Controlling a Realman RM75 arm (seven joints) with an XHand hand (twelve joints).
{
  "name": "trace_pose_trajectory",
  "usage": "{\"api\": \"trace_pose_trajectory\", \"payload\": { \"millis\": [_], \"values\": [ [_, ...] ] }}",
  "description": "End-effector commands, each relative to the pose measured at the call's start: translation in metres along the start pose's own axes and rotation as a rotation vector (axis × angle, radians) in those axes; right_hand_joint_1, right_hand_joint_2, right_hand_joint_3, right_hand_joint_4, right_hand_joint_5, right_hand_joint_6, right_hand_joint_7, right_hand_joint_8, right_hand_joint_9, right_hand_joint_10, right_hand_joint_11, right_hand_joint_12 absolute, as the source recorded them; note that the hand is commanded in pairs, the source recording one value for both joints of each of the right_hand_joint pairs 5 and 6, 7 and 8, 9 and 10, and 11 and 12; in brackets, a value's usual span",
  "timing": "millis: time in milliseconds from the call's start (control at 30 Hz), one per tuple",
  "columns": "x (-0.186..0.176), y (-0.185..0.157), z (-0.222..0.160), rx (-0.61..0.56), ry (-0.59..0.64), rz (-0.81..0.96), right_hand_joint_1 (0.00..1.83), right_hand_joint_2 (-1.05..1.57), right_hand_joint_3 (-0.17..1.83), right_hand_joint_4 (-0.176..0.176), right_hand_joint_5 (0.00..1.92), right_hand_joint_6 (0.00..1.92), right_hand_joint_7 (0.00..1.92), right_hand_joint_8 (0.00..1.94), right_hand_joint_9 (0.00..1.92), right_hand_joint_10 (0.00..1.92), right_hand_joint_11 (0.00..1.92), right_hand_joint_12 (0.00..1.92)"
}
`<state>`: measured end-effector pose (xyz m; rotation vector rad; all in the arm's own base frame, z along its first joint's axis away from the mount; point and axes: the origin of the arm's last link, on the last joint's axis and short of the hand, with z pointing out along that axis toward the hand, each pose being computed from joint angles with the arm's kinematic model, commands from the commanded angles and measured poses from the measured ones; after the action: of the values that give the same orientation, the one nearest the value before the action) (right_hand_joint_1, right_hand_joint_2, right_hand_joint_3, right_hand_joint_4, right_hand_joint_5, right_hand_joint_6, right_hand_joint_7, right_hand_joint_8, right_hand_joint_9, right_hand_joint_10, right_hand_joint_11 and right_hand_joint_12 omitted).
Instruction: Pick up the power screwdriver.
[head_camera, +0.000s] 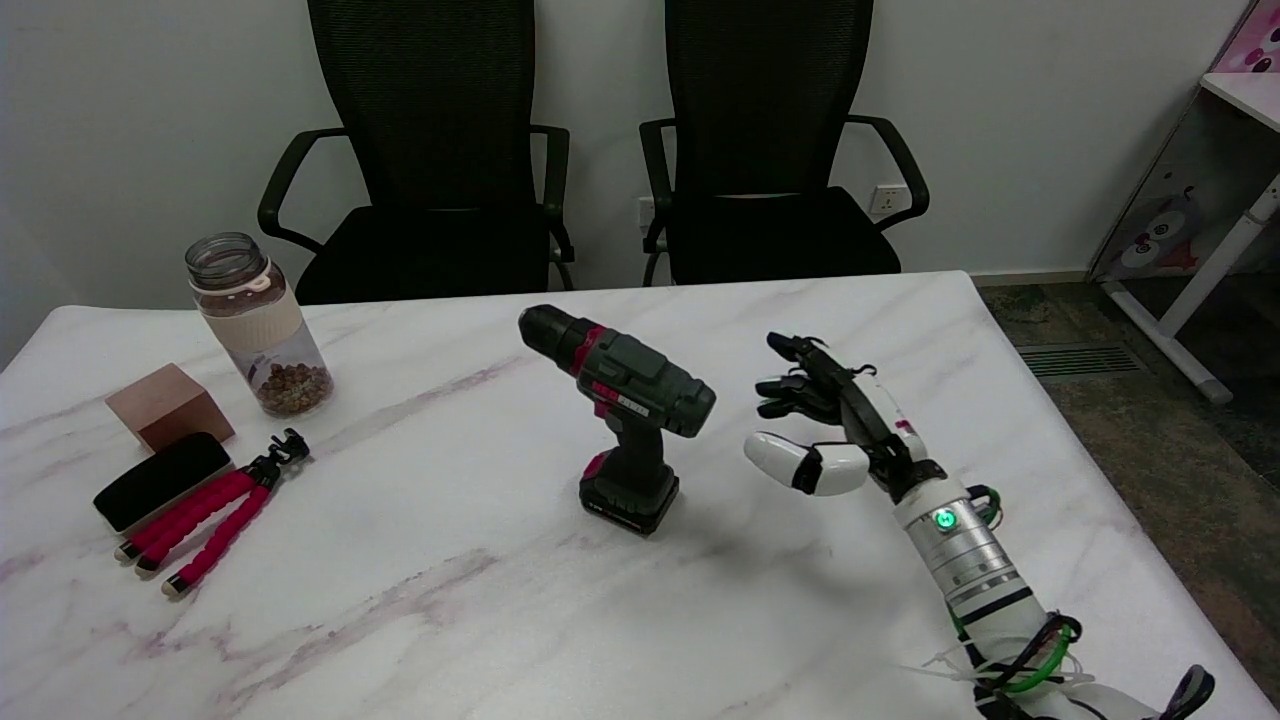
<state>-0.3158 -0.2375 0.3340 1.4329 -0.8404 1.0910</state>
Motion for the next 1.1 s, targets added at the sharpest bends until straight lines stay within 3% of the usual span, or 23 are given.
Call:
{"api": "trace_pose_trajectory", "payload": {
  "millis": [33,133,300,500,1100],
  "values": [
    [-0.044,-0.001,0.002,-0.036,-0.074,0.212,0.85,0.18,0.89,-0.065,0.15,0.15,0.15,0.15,0.53,0.53,0.67,0.67],
    [-0.05,-0.001,-0.002,-0.044,-0.095,0.217,0.84,0.13,0.78,-0.063,0.14,0.14,0.14,0.14,0.52,0.52,0.66,0.66],
    [-0.059,0.0,-0.006,-0.054,-0.124,0.223,0.79,-0.01,0.32,-0.058,0.04,0.04,0.04,0.04,0.48,0.48,0.65,0.65],
    [-0.071,-0.002,-0.008,-0.046,-0.134,0.233,0.75,-0.07,0.13,-0.056,0.0,0.0,0.0,0.0,0.44,0.44,0.61,0.61],
    [-0.102,-0.003,0.019,0.035,-0.131,0.23,0.75,-0.12,0.17,-0.032,0.0,0.0,0.0,0.0,0.38,0.38,0.46,0.46]
  ]
}}
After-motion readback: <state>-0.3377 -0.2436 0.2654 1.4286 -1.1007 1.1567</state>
